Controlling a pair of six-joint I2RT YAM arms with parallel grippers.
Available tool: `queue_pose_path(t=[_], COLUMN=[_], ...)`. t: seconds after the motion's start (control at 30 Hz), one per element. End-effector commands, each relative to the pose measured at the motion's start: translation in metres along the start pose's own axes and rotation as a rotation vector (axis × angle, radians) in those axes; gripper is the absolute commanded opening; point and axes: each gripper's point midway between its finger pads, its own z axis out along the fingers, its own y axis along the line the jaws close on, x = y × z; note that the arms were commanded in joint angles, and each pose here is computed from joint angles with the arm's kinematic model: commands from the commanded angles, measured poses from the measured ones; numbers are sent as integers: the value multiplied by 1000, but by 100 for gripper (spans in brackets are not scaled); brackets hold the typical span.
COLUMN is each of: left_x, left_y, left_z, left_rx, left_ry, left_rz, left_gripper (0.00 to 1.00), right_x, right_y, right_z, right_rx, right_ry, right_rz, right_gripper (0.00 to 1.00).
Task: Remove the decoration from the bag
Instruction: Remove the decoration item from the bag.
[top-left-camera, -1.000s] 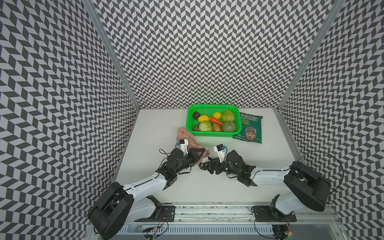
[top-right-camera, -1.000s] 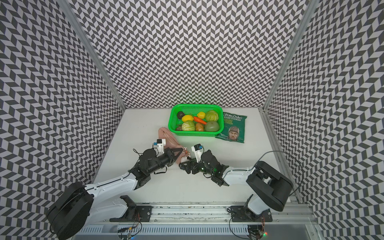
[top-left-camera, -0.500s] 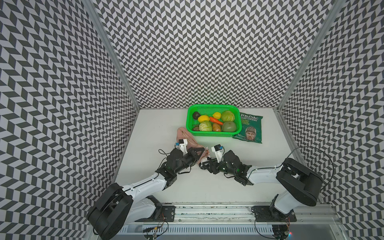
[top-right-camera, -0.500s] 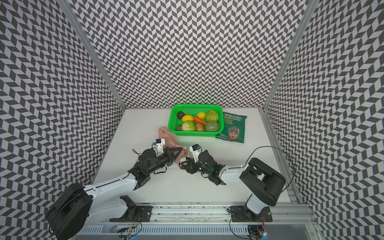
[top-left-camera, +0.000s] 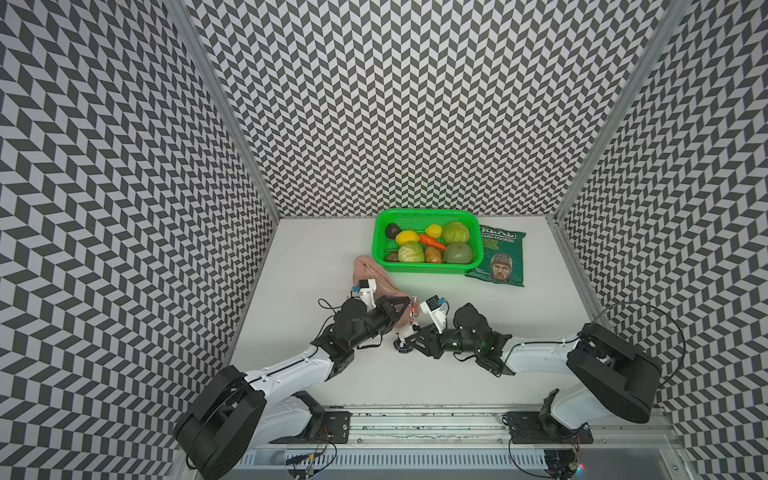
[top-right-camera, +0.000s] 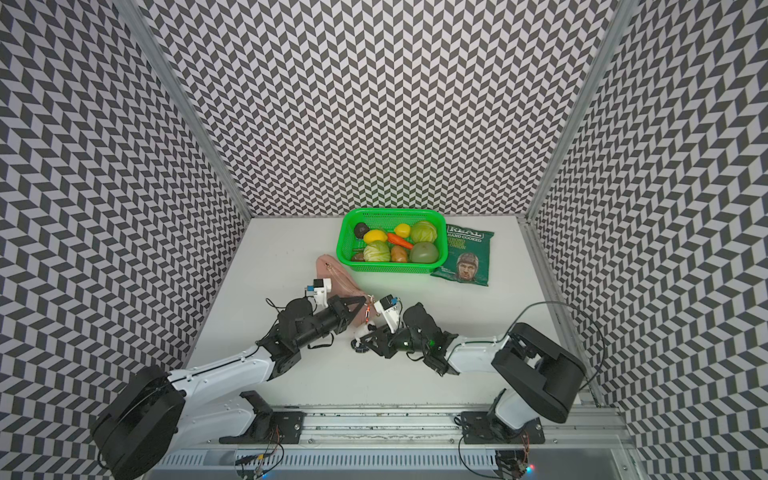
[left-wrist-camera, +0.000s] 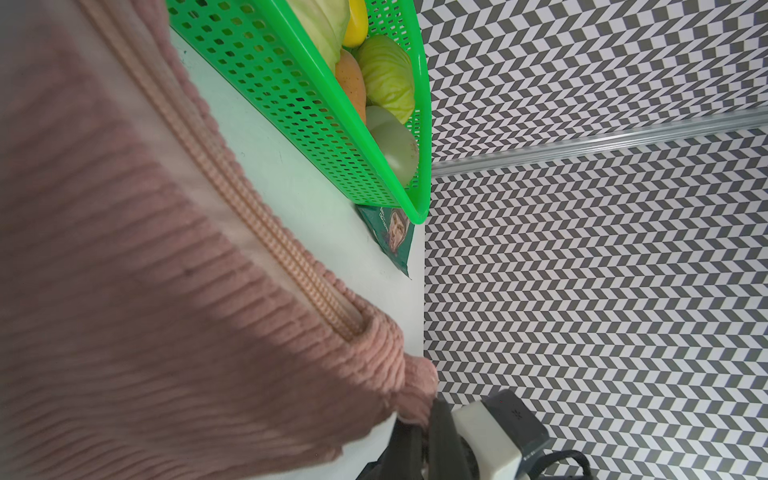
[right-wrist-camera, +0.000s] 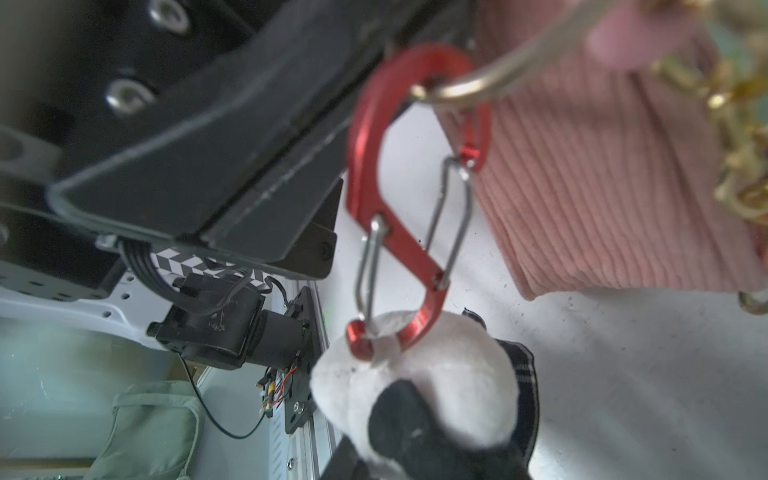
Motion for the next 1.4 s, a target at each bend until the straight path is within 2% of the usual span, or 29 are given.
queue_pose_path(t=[0.0,0.07,0.13,0.2,0.37,0.6,0.8,1.07,1.37], left_x=[-9,-10,-10,-11,-14,-19,-20,-20,-20], left_y=[-23,-23,-24,-24,-25,-23,-23,-21,-23], left_z=[-2,-2,-1,-1,0,-2,-2,1,2], left_rx=[77,76,76,71,62,38,30,24,29], left_ry=[-41,-45,-45,-46,-61,-87,-94,-92,-87], left_rz=[26,22,19,17,9,-3,-7,-9,-9], left_gripper=[0,0,0,0,0,0,0,0,0], right_x=[3,0,0,0,-2,-23,-43,-47,-47], right_y=[1,-9,-15,-20,-31,-28,-15,-5,-10], right_z=[10,10,5,-4,-31,-62,-70,-45,-20], right_rx=[-13,39,80,126,240,363,345,271,271], right_ry=[31,17,3,-16,-94,-304,-444,-428,-387], right_rz=[-16,-10,-3,8,34,20,0,-40,-75], right_gripper=[56,74,80,82,83,83,81,78,79])
